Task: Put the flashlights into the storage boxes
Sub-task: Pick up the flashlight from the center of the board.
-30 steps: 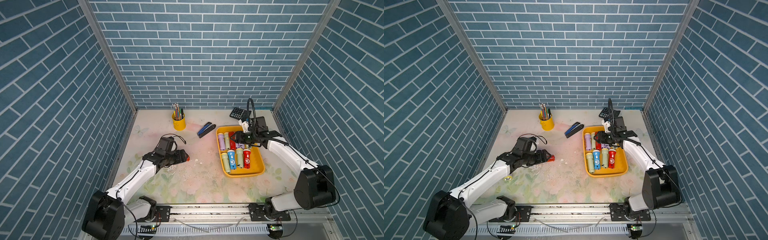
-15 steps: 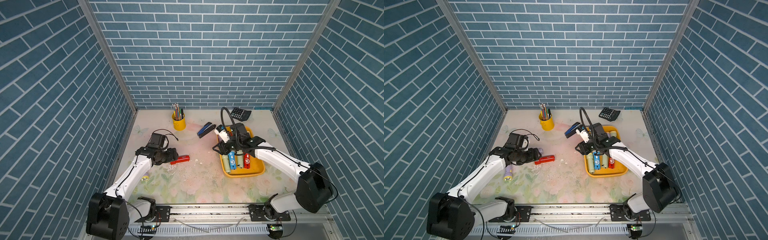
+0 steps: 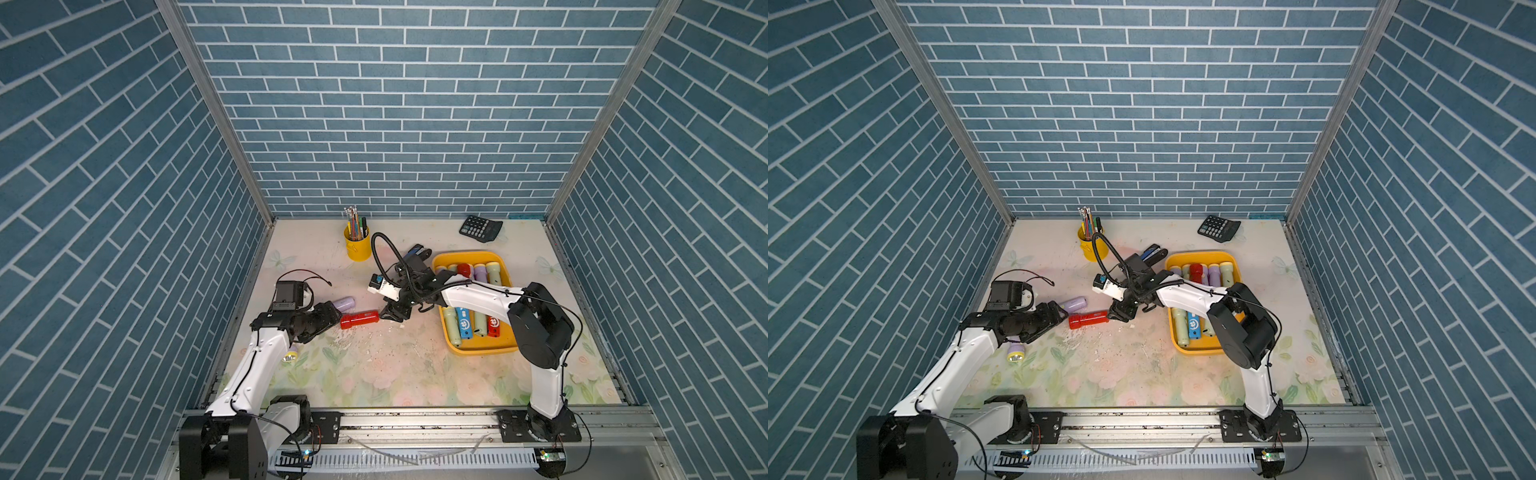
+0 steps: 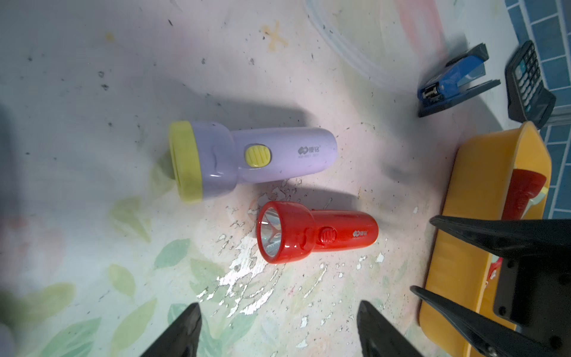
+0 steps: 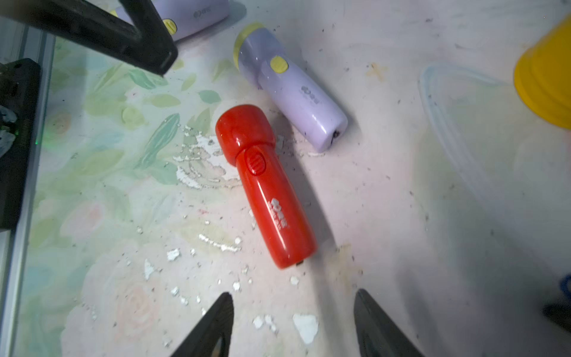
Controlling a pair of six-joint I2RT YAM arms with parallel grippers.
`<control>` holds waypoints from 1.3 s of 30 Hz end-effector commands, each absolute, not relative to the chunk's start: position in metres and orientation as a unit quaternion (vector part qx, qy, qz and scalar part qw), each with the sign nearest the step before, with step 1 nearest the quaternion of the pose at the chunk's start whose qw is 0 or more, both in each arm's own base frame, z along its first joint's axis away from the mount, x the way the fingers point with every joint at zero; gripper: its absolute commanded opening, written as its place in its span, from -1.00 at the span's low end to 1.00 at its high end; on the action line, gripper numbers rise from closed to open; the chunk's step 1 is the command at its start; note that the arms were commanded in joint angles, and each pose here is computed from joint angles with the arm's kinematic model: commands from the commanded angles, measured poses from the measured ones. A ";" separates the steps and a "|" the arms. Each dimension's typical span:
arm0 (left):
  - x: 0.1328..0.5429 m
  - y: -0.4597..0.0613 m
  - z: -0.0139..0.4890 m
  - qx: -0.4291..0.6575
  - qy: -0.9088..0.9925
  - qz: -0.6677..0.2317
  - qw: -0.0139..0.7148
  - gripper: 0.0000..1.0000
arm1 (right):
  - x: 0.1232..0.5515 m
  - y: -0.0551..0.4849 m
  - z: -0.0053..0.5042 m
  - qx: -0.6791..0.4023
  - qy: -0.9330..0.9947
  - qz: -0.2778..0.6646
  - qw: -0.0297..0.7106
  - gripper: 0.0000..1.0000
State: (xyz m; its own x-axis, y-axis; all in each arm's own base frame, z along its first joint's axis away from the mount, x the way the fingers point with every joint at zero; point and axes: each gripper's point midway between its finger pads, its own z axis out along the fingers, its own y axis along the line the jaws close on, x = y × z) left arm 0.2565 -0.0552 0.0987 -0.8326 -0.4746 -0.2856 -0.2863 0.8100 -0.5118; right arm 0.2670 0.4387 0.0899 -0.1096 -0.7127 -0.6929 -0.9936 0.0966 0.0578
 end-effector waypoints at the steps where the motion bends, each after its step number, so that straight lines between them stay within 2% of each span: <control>1: 0.259 -0.054 0.100 -0.210 0.922 -0.244 0.214 0.60 | 0.267 0.458 0.091 -0.655 0.648 0.285 0.266 0.29; 11: 0.264 -0.056 0.092 -0.214 0.920 -0.255 0.206 0.60 | 0.252 0.479 0.051 -0.686 0.626 0.303 0.213 0.34; 21: 0.266 -0.055 0.088 -0.216 0.920 -0.256 0.203 0.60 | 0.256 0.499 0.030 -0.700 0.616 0.290 0.216 0.27; 27: 0.267 -0.056 0.085 -0.219 0.920 -0.257 0.200 0.59 | 0.253 0.506 0.033 -0.700 0.609 0.306 0.215 0.07; 33: 0.266 -0.055 0.087 -0.216 0.921 -0.255 0.202 0.58 | 0.250 0.502 0.039 -0.706 0.602 0.299 0.222 -0.25; 39: 0.264 -0.053 0.095 -0.207 0.924 -0.244 0.207 0.55 | 0.244 0.492 0.083 -0.697 0.590 0.308 0.267 -0.46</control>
